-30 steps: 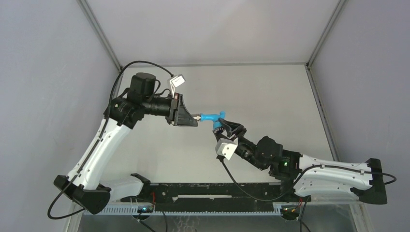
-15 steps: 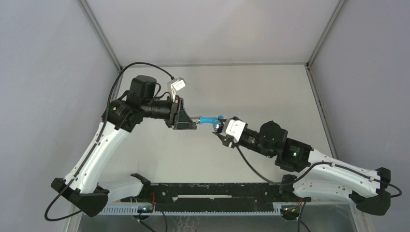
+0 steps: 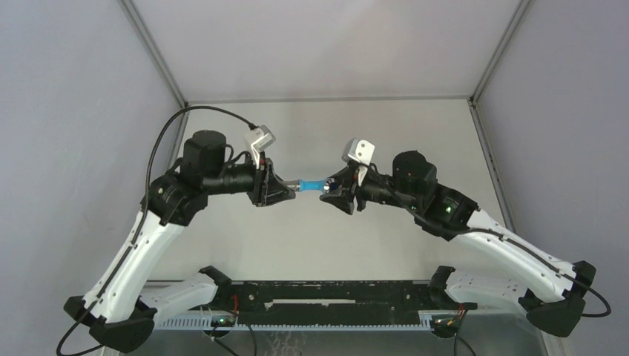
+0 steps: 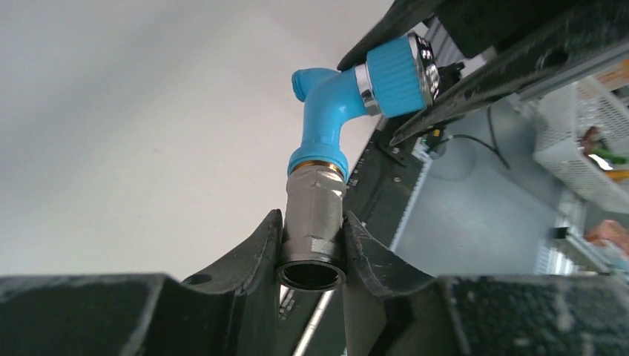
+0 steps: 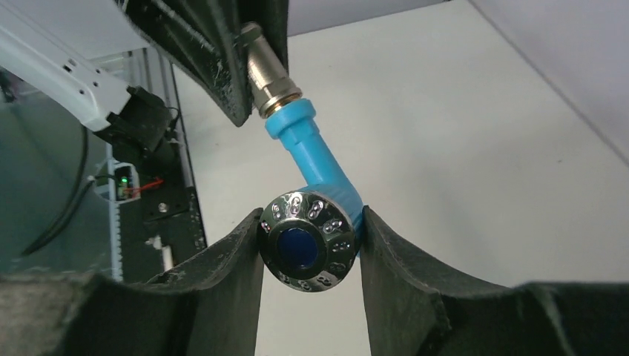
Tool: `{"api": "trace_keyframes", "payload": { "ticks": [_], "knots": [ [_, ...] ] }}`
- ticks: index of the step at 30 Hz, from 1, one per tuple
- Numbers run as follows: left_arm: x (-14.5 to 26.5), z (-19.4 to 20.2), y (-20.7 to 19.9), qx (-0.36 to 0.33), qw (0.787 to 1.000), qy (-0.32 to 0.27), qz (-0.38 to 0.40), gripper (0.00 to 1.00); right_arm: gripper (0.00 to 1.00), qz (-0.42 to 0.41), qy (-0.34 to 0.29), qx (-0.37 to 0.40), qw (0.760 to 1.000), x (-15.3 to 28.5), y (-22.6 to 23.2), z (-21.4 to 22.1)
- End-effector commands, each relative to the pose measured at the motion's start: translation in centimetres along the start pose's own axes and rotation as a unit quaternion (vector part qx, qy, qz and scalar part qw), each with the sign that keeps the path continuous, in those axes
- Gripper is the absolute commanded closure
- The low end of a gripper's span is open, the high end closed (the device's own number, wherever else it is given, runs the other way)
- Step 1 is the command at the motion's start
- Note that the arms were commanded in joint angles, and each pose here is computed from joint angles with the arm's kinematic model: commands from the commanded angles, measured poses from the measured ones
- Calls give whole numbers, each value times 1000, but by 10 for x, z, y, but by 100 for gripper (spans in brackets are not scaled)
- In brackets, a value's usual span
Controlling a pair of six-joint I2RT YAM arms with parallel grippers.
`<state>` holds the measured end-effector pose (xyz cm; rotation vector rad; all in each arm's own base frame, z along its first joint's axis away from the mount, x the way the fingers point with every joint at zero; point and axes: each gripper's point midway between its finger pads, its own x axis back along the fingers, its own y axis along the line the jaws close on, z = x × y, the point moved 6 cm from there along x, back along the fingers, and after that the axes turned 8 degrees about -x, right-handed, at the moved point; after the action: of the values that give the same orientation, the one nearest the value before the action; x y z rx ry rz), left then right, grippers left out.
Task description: Install the water faucets
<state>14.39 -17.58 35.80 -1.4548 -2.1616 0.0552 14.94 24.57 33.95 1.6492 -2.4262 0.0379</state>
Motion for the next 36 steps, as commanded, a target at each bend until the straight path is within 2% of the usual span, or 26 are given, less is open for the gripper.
{"api": "trace_keyframes", "payload": {
  "ticks": [1, 3, 5, 9, 11, 20, 23, 26, 28, 29, 30, 34, 35, 36],
  "knots": [
    [8, -10, -3, -119, 989, -77, -30, 100, 78, -22, -35, -117, 992, 3, -1, -41],
    [12, -8, -5, -155, 983, -94, -37, 100, 77, -45, -21, -171, 984, 5, -3, -48],
    [17, -7, -7, -186, 975, -110, -41, 100, 72, -78, -14, -204, 976, 7, -3, -55],
    [25, -8, -12, -213, 966, -138, -41, 100, 50, -84, -9, -230, 970, 7, -5, -56],
    [24, -7, -12, -210, 967, -138, -39, 100, 43, -66, -5, -234, 970, 7, -9, -52],
    [19, -7, -13, -206, 969, -132, -31, 100, 34, 36, -22, -231, 972, 26, -23, -54],
    [19, -8, -14, -200, 970, -134, -31, 100, 26, 19, -36, -226, 973, 32, -17, -60],
    [18, -11, -15, -192, 972, -135, -28, 100, 26, -12, -55, -221, 974, 36, -8, -68],
    [17, -10, -14, -189, 973, -131, -29, 100, 28, -22, -68, -213, 974, 40, -4, -72],
    [16, -9, -13, -187, 974, -128, -29, 100, 36, -25, -73, -208, 975, 42, -3, -73],
    [15, -8, -13, -185, 974, -126, -28, 100, 52, -28, -75, -204, 976, 43, -2, -72],
    [15, -10, -12, -165, 979, -119, -32, 100, 95, -51, -76, -194, 977, 44, 4, -68],
    [15, -10, -12, -161, 979, -116, -33, 100, 100, -53, -78, -193, 977, 43, 4, -67],
    [14, -11, -12, -158, 980, -113, -33, 100, 100, -54, -79, -194, 976, 42, 4, -65]
  ]
}}
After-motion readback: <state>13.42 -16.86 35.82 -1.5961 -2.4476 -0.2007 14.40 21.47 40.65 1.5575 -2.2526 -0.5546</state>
